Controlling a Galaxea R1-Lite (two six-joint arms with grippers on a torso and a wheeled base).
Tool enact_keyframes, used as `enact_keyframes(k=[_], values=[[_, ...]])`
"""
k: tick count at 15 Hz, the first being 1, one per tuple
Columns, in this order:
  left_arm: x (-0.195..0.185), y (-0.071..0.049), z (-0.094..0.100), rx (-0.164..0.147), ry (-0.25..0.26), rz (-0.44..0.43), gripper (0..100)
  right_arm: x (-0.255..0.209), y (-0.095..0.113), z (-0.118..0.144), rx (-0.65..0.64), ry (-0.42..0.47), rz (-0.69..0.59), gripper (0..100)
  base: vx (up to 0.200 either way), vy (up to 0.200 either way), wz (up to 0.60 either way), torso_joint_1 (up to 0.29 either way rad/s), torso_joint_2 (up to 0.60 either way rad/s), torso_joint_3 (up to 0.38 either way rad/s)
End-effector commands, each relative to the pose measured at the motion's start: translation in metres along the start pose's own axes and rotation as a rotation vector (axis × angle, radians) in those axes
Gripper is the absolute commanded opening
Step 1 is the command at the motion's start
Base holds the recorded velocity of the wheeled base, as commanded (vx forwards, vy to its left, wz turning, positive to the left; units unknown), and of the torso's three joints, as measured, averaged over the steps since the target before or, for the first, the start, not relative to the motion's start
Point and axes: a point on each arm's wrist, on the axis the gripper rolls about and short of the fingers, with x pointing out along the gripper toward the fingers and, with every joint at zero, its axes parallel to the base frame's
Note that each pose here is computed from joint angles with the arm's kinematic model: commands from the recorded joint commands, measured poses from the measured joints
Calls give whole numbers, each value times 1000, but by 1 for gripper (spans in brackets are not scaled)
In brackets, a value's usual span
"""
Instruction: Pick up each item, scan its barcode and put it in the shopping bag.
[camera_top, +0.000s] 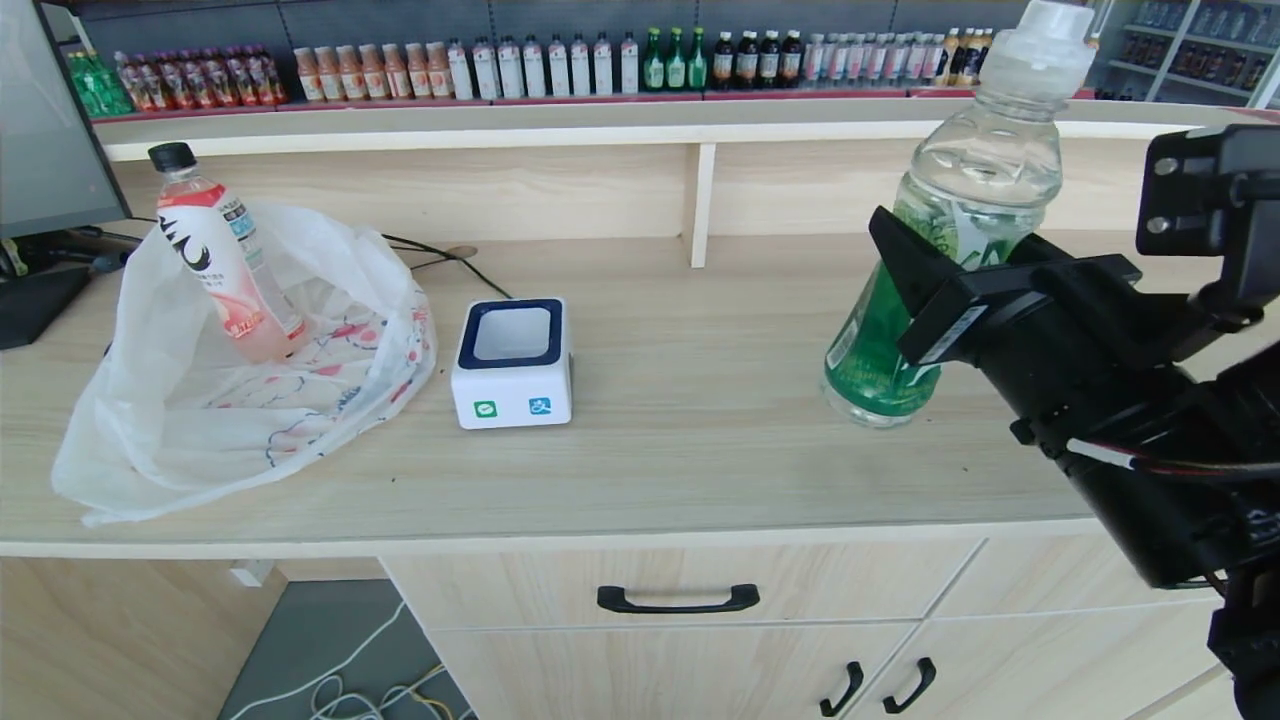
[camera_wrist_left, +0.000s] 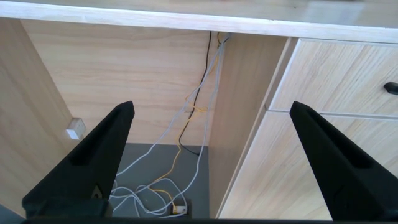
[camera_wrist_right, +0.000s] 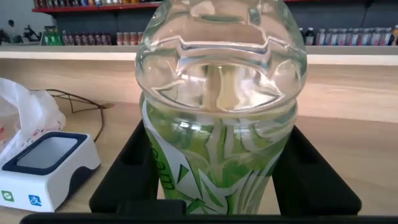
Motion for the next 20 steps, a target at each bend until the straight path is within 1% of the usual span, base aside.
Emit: enact_keyframes(k=[1, 3, 7, 10, 20], values=[[0, 0, 0, 0, -1, 0, 100, 6, 4, -1, 7, -5, 5, 0, 0, 0, 0, 0, 0, 0], [0, 0, 0, 0, -1, 0, 100, 7, 13, -6, 71, 10, 19, 0, 0, 0, 0, 0, 0, 0], [0, 0, 0, 1, -1, 0, 100, -4, 17, -13, 57, 47, 48, 0, 0, 200, 0, 0, 2, 7], [0, 0, 0, 1, -1, 0, 100, 1, 15, -8, 69, 12, 34, 0, 0, 200, 0, 7, 14, 1], [0, 0, 0, 0, -1, 0, 100, -1, 15, -7, 67, 3, 33, 0, 0, 200, 0, 1, 2, 3]])
